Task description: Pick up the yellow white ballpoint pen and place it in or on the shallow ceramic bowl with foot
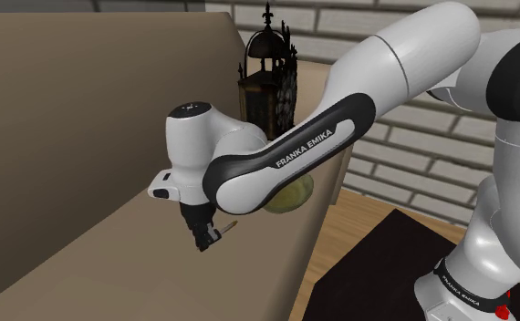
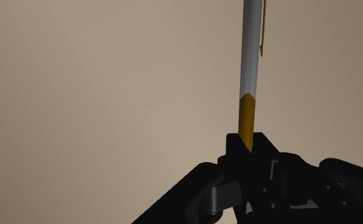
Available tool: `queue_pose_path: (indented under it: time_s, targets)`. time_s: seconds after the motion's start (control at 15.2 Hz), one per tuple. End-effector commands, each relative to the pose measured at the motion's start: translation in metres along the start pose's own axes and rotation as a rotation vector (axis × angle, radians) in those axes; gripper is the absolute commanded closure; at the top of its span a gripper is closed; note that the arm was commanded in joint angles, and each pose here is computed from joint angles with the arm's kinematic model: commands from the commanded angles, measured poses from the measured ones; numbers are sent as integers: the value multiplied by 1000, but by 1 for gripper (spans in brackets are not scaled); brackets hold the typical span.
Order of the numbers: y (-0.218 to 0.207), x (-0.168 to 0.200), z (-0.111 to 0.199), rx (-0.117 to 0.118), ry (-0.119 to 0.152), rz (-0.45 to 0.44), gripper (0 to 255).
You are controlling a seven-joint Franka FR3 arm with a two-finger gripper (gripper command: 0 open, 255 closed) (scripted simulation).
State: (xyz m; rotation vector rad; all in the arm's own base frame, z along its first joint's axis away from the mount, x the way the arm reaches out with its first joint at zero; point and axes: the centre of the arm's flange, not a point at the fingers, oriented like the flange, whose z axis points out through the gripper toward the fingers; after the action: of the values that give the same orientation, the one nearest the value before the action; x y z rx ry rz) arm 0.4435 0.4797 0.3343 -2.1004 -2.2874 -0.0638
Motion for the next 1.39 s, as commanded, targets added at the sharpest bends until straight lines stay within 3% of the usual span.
queue_pose_path:
  time_s: [0.0, 0.13, 1.32]
  targets:
    - [-4, 0, 7, 15, -9, -4, 255]
    - [-3, 1, 8, 15, -8, -3, 255]
    - [-2, 6, -87, 15, -8, -3, 255]
